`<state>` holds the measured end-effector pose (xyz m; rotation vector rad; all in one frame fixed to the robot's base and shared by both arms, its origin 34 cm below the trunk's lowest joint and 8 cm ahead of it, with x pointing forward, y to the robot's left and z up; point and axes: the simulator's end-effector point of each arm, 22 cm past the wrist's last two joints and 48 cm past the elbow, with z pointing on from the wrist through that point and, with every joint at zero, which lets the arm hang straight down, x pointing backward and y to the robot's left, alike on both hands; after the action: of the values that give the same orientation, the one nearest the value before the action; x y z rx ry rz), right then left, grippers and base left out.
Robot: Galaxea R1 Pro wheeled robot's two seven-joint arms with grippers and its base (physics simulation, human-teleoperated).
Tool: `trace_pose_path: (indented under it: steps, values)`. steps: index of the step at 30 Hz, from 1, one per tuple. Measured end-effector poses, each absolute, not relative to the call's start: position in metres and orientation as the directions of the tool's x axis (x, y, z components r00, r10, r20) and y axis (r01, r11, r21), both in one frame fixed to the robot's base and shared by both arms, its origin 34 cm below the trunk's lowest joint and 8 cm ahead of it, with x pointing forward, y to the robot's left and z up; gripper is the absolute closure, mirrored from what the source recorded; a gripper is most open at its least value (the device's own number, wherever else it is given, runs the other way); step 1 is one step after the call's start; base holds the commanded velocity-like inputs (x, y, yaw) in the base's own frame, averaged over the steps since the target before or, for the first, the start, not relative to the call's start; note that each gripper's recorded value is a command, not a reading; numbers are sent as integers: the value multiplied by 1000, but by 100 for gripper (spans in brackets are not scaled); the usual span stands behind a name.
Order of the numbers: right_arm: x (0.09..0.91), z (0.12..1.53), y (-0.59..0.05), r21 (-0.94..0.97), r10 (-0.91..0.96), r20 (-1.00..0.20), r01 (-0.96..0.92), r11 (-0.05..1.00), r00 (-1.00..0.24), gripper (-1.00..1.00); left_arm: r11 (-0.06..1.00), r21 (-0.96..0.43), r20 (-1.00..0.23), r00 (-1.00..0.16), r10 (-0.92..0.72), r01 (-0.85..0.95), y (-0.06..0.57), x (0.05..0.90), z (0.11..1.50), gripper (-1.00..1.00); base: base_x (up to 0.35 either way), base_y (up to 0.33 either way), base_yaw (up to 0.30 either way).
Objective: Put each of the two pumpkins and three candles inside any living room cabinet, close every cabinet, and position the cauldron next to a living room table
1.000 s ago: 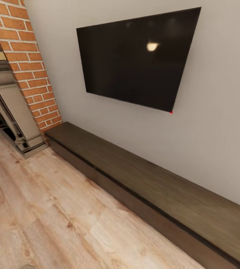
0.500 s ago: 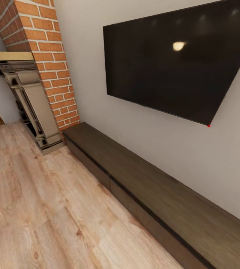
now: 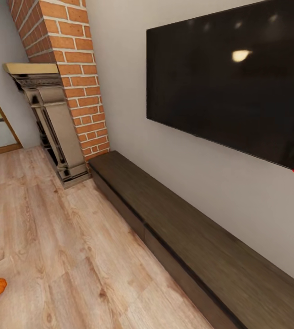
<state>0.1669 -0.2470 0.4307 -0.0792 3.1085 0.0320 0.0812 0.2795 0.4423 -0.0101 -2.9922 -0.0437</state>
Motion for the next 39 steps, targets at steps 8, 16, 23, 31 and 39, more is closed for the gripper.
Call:
trace_pose_path:
  steps: [8, 16, 23, 31, 39]
  values:
    - [168, 431, -244, 21, -88, -35, -89, 996, -995, -100, 1000, 30, 149, -989, 2, 6, 280, 81, 442, -100, 2, 0, 35]
    - [168, 431, -242, 24, -93, -38, -94, 995, -995, -100, 1000, 30, 148, -989, 1, 6, 280, 82, 442, -100, 0, 0, 267]
    - [168, 431, -241, 24, -93, -38, -94, 995, -995, -100, 1000, 31, 148, -989, 1, 6, 280, 82, 442, -100, 0, 0, 288]
    - [168, 431, -241, 24, -96, -38, -97, 995, -995, -100, 1000, 31, 148, -989, 1, 6, 280, 82, 442, -100, 22, -46, 288]
    - [168, 431, -240, 26, -99, -38, -100, 995, -994, -100, 1000, 29, 148, -989, 7, 12, 280, 82, 442, -100, 221, -64, 288]
